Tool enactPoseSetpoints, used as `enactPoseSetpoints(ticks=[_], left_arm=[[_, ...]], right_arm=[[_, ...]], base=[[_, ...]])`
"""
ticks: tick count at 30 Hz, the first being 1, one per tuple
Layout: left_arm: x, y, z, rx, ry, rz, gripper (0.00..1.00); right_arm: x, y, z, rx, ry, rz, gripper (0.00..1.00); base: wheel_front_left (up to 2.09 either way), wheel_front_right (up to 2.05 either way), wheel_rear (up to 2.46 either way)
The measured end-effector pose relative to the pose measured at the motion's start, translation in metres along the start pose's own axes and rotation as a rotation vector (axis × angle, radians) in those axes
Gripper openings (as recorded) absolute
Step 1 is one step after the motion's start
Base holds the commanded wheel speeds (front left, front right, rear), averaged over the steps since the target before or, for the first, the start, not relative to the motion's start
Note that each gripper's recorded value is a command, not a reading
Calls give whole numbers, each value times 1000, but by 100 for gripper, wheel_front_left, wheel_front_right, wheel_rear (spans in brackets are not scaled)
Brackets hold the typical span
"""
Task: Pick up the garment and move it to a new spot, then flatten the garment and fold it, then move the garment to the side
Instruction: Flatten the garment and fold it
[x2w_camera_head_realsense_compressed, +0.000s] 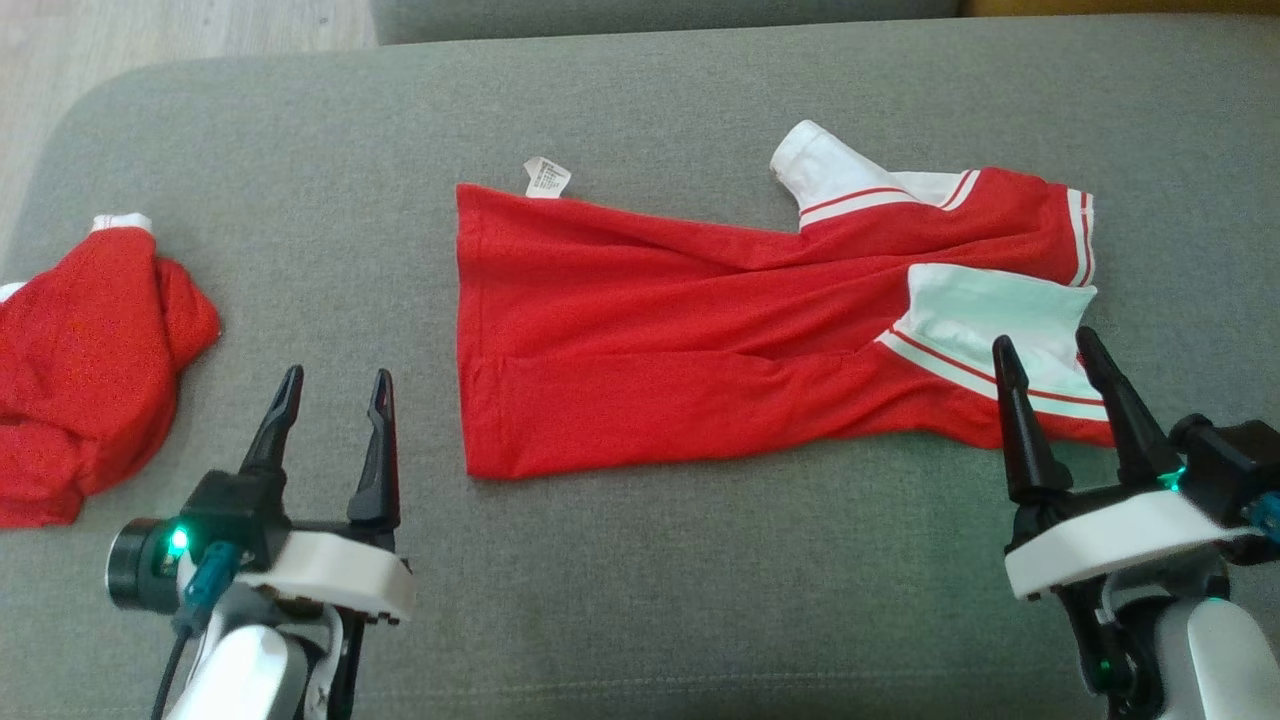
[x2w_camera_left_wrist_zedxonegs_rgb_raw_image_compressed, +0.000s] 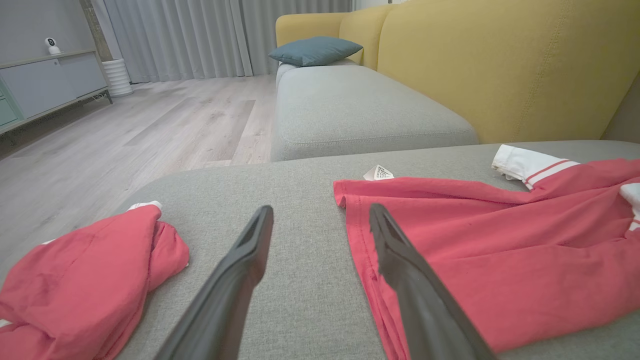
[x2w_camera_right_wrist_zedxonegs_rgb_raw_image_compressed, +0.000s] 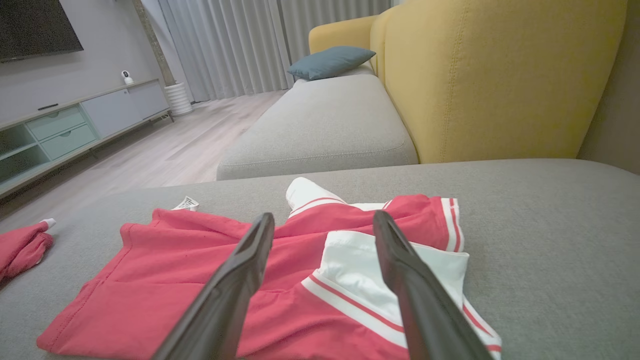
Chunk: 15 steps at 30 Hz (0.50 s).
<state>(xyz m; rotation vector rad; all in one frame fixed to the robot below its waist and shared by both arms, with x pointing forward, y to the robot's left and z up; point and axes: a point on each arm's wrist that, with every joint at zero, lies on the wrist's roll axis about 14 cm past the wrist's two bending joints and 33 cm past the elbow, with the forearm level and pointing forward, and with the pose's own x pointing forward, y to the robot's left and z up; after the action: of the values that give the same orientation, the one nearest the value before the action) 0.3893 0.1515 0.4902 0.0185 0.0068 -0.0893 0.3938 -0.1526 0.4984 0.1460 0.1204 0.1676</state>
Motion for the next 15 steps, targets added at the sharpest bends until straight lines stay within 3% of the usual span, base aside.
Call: enactPoseSetpoints(ticks=[9, 15], left_arm=[[1, -2, -3, 4, 12, -10, 100], [11, -28, -16, -3, 86, -130, 100]], right_arm=[[1, 0, -4, 8, 18, -3, 100], [5, -1, -10, 12, 34, -6, 100]], base=[[0, 0, 0], [0, 0, 0]])
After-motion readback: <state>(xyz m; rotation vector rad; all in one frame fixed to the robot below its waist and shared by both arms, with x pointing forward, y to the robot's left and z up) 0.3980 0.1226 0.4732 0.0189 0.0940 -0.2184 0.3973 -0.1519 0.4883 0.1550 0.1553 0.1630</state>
